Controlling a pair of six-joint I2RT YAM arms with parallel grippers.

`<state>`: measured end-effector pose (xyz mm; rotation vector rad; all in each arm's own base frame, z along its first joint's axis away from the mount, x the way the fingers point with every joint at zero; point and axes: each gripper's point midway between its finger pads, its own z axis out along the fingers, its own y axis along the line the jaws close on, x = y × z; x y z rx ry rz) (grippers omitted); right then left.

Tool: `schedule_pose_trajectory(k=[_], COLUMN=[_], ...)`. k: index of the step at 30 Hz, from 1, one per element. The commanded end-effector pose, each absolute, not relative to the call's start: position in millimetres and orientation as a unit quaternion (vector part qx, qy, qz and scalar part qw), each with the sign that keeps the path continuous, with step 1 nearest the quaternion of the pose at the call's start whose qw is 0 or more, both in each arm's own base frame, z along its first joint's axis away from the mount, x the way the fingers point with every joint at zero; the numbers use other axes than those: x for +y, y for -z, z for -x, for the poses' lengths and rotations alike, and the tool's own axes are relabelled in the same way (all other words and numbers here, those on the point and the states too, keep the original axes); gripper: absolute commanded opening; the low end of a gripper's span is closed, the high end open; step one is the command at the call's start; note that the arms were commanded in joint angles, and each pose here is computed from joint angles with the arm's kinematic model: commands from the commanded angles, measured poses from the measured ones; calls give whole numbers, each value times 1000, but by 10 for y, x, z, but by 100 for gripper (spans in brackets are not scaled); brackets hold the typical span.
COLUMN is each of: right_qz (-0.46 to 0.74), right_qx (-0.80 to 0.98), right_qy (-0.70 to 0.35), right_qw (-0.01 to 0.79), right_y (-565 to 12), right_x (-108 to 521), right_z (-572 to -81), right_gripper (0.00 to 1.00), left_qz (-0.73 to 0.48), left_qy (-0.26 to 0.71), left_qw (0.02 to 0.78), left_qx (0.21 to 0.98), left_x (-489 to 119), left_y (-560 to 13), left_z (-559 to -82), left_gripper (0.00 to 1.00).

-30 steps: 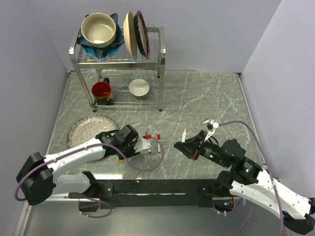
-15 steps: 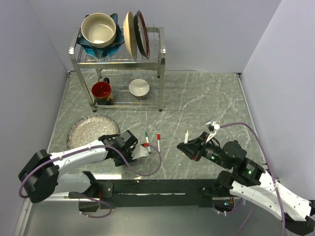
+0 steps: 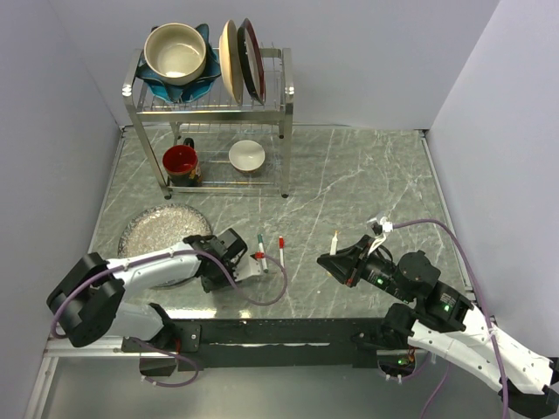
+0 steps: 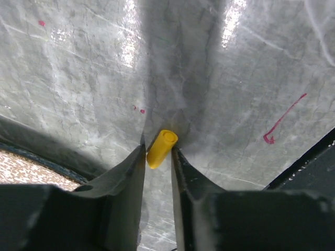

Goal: Insert the pens into the pen caps

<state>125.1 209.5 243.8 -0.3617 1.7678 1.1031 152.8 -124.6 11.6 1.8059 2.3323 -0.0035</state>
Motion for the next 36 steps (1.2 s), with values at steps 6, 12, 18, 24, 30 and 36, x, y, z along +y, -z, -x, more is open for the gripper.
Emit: schedule_pose_trajectory(k=[6,12,18,24,30,36], right_qz=[144,140,143,163,224,248], right_qx=[703,703,710,710,691,662], right_qy=[-464,-468,-479,-481,-517,-571], right_qw=[519,517,496,488,452,418], right_y=[-2747,-2772,-2688,-2630,-2533,-2519], right_x=[2017,2021,2131,2239,2535,2753], right_z=[-1240,-1234,-1230,-1240,-1125,-992], right_gripper=[0,0,0,0,0,0], left_qz=[-581,-548,-527,-437,-298,-130], left_qy=[38,77,124,223,470,643], left_qw=[88,137,277,447,541,499], left_qx=[808,822,794,748,630,566], left_x=[-1418,-1693,-2078,-2444,-2809,-2828], left_y=[21,-223,-948,-1992,-3152,-3594], left_z=[-1491,-1487,-1645,-1825,-1518,-1389], left_gripper=[7,1,1,1,1,1])
